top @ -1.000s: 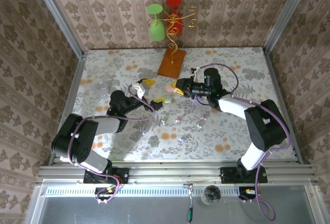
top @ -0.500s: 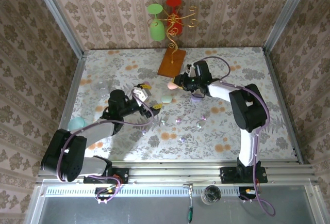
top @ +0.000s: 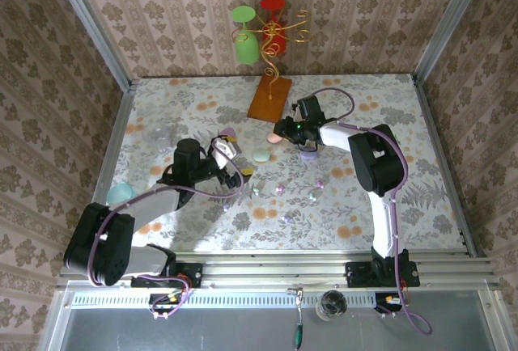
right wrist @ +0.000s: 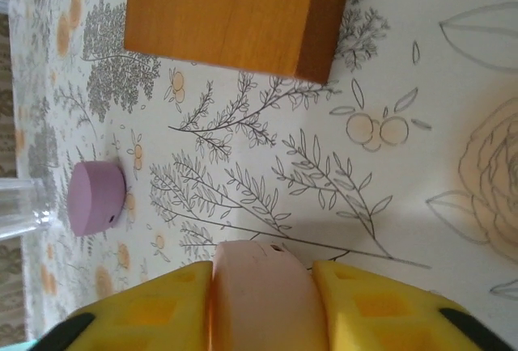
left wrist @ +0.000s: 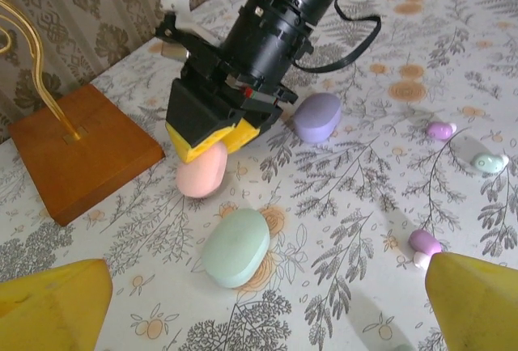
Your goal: Insert the wireless bluetooth earbuds into the charging case
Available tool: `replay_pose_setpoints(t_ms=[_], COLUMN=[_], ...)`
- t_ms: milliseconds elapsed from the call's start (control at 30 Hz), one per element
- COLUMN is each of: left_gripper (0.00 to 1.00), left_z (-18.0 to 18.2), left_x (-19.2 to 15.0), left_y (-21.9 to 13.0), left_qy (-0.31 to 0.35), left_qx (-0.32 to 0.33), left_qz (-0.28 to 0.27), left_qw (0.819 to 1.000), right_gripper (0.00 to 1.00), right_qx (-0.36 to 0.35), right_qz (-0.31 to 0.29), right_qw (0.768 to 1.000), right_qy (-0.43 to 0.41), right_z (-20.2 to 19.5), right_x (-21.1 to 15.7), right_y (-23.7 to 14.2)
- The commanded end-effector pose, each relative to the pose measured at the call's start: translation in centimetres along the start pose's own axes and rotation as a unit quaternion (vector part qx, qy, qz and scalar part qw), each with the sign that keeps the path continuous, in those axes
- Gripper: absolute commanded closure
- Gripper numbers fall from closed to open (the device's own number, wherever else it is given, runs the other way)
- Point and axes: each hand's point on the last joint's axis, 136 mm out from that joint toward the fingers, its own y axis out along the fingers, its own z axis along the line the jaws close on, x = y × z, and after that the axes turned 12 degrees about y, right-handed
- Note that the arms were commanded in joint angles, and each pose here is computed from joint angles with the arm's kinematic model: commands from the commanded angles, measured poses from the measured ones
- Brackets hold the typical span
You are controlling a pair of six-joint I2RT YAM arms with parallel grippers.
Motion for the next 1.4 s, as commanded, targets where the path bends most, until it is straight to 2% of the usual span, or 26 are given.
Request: replay_pose_setpoints(t_ms=[0,167,400,533,633,833,1033,1367], left_gripper=[0.00,0.00,0.07,0.08,0.10,0.12,0.14,0.20], left_z=[0.6,-0.3,-0.2,0.7,1.3,0.3,-0.1,-0.5], left_x=[0.3,-0.4,-1.2,-2.4,-3.8,-5.3,-6.5,-8.8], left_y=[-0.1,0.3,1.5,2.8,3.9,6.7,8.5,10.3], left_qy=[0.033,0.045,0.067,0.087,0.095,0.119,0.121,0.117], left_qx=[-0.003,-0.062,-0.119,-0.137,-0.149,-0.205,-0.248,-0.282], left_qz=[0.027,0.065,0.109,0.138,0.166,0.227,0.268,0.311], left_qw=[0.999,0.995,0.985,0.977,0.970,0.945,0.923,0.900], right_gripper=[0.55,0.43,0.37,0.36,0.36,0.36,0.35,0.35], right_qx=[-0.024,-0.018,-0.003,0.006,0.017,0.005,0.002,0.003], right_qz=[-0.019,-0.042,-0.059,-0.067,-0.052,-0.047,-0.058,-0.063], right_qw=[0.999,0.997,0.994,0.994,0.995,0.996,0.996,0.997], right_qy=[-0.024,-0.059,-0.091,-0.090,-0.082,-0.072,-0.066,-0.054], right_z=[-0.1,1.3,2.9,2.6,2.0,-0.4,-1.6,-2.8], right_x=[1.2,2.2,1.3,0.0,-1.7,-4.2,-4.8,-4.8], right_y=[-1.1,-4.0,-8.2,-10.4,-11.2,-13.0,-14.6,-15.4])
